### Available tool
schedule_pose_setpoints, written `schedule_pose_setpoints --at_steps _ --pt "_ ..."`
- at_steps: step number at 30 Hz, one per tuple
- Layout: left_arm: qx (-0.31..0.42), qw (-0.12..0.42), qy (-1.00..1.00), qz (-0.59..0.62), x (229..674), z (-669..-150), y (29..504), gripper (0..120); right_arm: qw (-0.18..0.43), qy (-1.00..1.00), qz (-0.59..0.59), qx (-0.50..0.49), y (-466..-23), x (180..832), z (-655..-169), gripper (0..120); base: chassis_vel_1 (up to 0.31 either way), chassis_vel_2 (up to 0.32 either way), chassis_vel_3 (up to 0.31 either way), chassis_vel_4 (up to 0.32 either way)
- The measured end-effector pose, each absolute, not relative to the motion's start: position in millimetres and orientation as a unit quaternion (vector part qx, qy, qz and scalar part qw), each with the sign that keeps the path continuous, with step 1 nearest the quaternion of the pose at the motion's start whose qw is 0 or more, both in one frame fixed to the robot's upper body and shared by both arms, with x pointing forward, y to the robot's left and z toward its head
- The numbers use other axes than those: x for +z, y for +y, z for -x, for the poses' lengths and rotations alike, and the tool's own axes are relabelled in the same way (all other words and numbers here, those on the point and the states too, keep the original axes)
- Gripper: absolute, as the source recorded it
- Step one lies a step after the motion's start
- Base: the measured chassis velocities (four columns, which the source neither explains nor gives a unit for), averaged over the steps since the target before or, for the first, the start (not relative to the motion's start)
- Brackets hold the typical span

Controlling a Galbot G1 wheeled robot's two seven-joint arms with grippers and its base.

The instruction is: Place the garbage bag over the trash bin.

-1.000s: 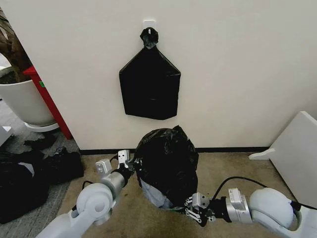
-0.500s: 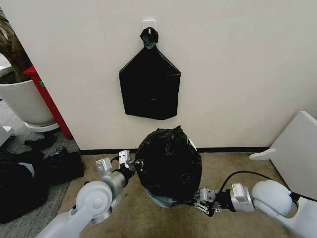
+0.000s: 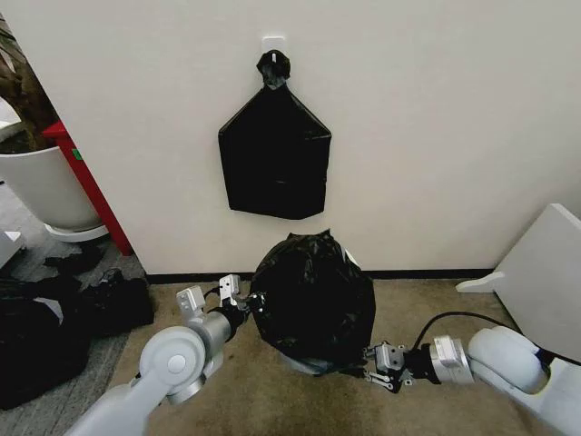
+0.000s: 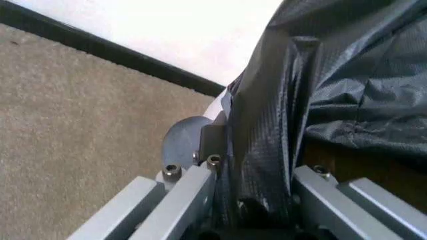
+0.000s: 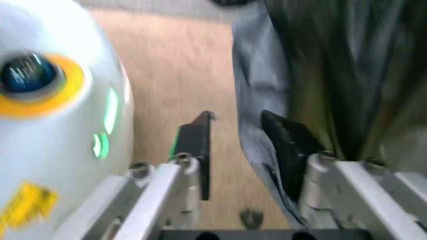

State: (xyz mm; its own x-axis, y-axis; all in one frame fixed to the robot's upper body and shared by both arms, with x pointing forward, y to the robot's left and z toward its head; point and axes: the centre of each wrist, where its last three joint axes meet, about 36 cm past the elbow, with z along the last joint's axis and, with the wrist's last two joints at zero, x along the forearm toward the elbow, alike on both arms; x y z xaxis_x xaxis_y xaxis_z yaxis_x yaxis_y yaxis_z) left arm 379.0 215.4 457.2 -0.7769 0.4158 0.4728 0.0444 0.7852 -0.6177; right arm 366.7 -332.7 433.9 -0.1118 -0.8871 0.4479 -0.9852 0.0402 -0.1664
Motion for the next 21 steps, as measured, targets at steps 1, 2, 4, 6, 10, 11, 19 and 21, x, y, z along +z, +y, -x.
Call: schedule_pose_setpoints --at_steps 1,2,4,6,10,11,19,21 --pt "0.301 0.308 -0.893 0.129 457.2 -379.0 215.4 0 0.112 -0.712 -0.657 0.22 -332.7 433.9 -366.7 27 0.0 0.0 0.0 0.0" --pt "0.305 0.309 -0.892 0.123 449.9 -384.1 218.2 0 0.106 -0.714 -0.665 0.194 -328.8 437.4 -360.6 38 0.0 0.0 0.0 0.0" --pt "0.308 0.312 -0.891 0.118 442.9 -387.2 220.3 0 0.099 -0.717 -0.668 0.171 -324.8 440.6 -357.8 46 0.0 0.0 0.0 0.0" --pt "0.311 0.313 -0.89 0.116 438.0 -388.9 221.4 0 0.092 -0.72 -0.67 0.155 -321.3 443.7 -357.1 54 0.0 0.0 0.0 0.0" --pt "0.324 0.319 -0.884 0.11 430.2 -392.1 224.0 0 0.081 -0.732 -0.666 0.116 -317.7 448.4 -355.7 68 0.0 0.0 0.0 0.0" --pt "0.332 0.322 -0.88 0.107 429.1 -393.6 224.3 0 0.08 -0.74 -0.66 0.101 -316.9 449.2 -353.3 73 0.0 0.0 0.0 0.0" --pt "0.364 0.336 -0.865 0.086 424.4 -399.8 227.9 0 0.077 -0.801 -0.593 0.011 -305.7 457.7 -328.3 98 0.0 0.0 0.0 0.0" --pt "0.379 0.343 -0.856 0.08 425.1 -400.8 228.2 0 0.073 -0.831 -0.551 -0.03 -300.3 465.0 -318.4 100 0.0 0.0 0.0 0.0"
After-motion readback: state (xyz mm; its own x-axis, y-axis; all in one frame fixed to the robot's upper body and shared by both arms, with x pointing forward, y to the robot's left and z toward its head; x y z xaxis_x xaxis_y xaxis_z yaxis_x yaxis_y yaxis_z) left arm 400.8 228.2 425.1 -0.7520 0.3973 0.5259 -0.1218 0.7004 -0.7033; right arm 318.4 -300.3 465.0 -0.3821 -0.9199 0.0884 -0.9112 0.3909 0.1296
